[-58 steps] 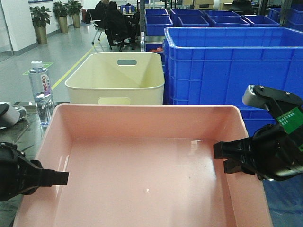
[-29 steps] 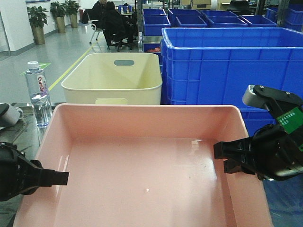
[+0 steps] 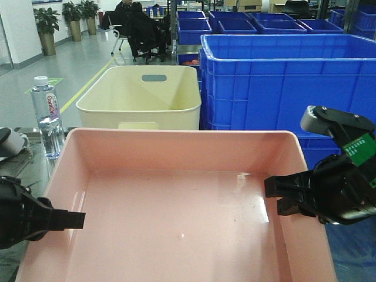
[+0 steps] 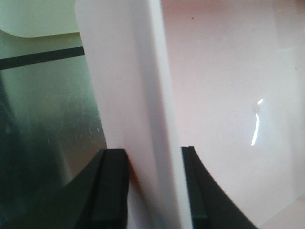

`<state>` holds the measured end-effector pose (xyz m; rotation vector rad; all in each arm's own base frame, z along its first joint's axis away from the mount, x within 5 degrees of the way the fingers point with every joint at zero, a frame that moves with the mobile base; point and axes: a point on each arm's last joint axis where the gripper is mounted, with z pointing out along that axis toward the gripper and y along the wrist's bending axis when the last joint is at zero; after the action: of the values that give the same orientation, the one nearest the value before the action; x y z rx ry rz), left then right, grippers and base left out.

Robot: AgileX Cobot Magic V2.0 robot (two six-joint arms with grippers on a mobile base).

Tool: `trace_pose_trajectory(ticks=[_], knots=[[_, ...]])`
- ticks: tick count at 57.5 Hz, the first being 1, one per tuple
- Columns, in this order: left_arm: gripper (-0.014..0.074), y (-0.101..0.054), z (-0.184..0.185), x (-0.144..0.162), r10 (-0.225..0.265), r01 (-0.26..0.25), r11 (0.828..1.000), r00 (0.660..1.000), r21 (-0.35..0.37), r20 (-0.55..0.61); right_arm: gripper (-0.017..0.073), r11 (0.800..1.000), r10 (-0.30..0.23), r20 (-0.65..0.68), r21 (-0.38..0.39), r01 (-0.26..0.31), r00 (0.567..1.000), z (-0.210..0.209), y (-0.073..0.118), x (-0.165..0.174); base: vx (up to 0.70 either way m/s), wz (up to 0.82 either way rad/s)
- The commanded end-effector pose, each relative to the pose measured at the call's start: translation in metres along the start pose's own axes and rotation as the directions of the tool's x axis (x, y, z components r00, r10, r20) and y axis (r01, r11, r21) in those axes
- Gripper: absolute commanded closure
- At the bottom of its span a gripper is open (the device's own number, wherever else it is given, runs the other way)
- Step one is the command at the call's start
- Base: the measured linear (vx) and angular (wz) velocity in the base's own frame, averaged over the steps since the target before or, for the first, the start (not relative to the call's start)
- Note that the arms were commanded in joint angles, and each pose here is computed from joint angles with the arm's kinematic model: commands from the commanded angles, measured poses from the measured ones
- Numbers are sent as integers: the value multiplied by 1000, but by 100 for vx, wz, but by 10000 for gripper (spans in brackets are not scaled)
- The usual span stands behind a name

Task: Grab pink bin and stack on right shelf
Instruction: 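Carry the bin toward the metal table beside the cream bin, then lower the pink bin onto the table and open both grippers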

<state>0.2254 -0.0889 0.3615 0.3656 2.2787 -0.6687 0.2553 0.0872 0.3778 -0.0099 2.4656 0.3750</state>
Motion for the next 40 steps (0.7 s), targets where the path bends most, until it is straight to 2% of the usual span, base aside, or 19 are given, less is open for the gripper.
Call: trace_pose_trajectory(ticks=[1,8,18,23,29,33,40], knots=[[598,-9,-10,-10,21,-23,999,997,27,72,568,997,29,130,-69,-20,991,-9,7,-17,0,0],[591,-1,1,-7,37,-37,999,999,-3,17,564,998,32,75,-51,-28,997,12,6,-18,0,0],[568,11,28,-2,-2,2,1000,997,-9,-73,550,999,37,-5,-22,-37,999,41,3,-17,0,0],[547,16,38,-1,-41,39,999,994,-16,-99,525,999,42,-34,-11,-42,999,53,2,-17,0,0],[502,22,49,0,-58,55,998,990,-23,-129,470,998,57,-74,-6,-58,996,66,1,-15,0,0],[459,26,57,2,-68,65,998,986,-27,-152,419,993,104,-119,-37,-109,987,73,5,-12,0,0],[354,29,63,4,-78,74,997,982,-29,-171,304,998,63,-123,-22,-66,990,82,2,-12,0,0]])
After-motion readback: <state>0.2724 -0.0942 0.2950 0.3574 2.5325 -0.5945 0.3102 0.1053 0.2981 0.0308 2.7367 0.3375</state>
